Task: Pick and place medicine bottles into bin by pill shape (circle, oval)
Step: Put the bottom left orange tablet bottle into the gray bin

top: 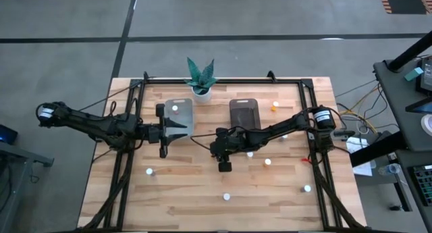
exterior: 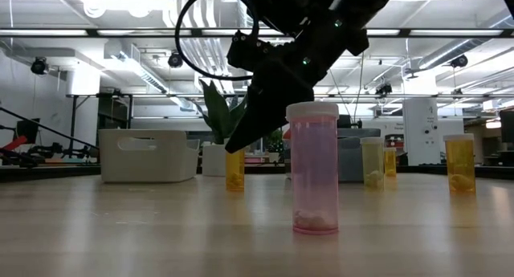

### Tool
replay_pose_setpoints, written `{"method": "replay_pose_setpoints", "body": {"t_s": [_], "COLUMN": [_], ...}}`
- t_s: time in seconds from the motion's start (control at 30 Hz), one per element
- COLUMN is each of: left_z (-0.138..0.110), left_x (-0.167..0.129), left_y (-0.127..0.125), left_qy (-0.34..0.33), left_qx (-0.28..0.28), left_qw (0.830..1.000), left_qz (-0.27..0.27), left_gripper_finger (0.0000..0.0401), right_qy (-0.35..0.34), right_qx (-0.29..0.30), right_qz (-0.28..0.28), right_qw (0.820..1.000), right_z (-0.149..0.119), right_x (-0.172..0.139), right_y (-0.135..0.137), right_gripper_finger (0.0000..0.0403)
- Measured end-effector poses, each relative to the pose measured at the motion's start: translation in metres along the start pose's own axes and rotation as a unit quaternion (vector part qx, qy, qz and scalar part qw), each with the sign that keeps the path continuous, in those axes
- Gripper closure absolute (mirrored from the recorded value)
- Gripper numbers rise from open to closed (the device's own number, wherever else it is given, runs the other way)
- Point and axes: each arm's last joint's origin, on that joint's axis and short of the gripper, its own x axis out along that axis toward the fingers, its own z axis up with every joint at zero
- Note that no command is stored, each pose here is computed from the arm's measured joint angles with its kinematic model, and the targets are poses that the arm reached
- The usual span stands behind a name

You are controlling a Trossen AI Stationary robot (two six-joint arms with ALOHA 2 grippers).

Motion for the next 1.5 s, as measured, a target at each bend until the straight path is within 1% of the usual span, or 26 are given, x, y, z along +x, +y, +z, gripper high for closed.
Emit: {"method": "replay_pose_setpoints", "body": {"t_s": [0.1, 0.2, 0.37, 0.53, 0.83, 1.07, 1.33, 1.5], "left_z": [0.0, -0.001, -0.002, -0.001, -0.001, -0.001, 0.0, 0.0], "left_x": [0.0, 0.0, -0.002, -0.008, -0.022, -0.031, -0.042, -0.044], "left_y": [0.0, -0.001, -0.001, 0.002, 0.006, 0.009, 0.012, 0.013], "left_qy": [0.001, 0.004, 0.01, 0.009, 0.005, 0.007, 0.003, 0.0], "left_qx": [0.0, 0.0, 0.001, -0.01, -0.035, -0.043, -0.052, -0.054], "left_qw": [1.0, 1.0, 1.0, 1.0, 0.999, 0.999, 0.999, 0.999], "left_qz": [0.0, -0.003, -0.006, -0.005, -0.003, -0.004, -0.002, 0.0], "left_gripper_finger": [0.0295, 0.0295, 0.0295, 0.0295, 0.0295, 0.0295, 0.0295, 0.0295], "right_qy": [-0.001, 0.0, -0.001, -0.006, -0.019, -0.039, -0.073, -0.102], "right_qx": [0.0, 0.0, 0.0, 0.003, 0.004, 0.0, -0.007, -0.014], "right_qz": [0.0, 0.0, 0.0, 0.0, -0.001, -0.003, -0.014, -0.026], "right_qw": [1.0, 1.0, 1.0, 1.0, 1.0, 0.999, 0.997, 0.994], "right_z": [0.0, 0.0, 0.0, 0.004, 0.029, 0.046, 0.068, 0.084], "right_x": [0.0, 0.0, 0.0, -0.001, -0.01, -0.017, -0.026, -0.034], "right_y": [0.0, 0.0, 0.0, 0.0, -0.002, -0.004, -0.016, -0.027], "right_gripper_finger": [0.0283, 0.0292, 0.0283, 0.0281, 0.0284, 0.0286, 0.0284, 0.0283]}}
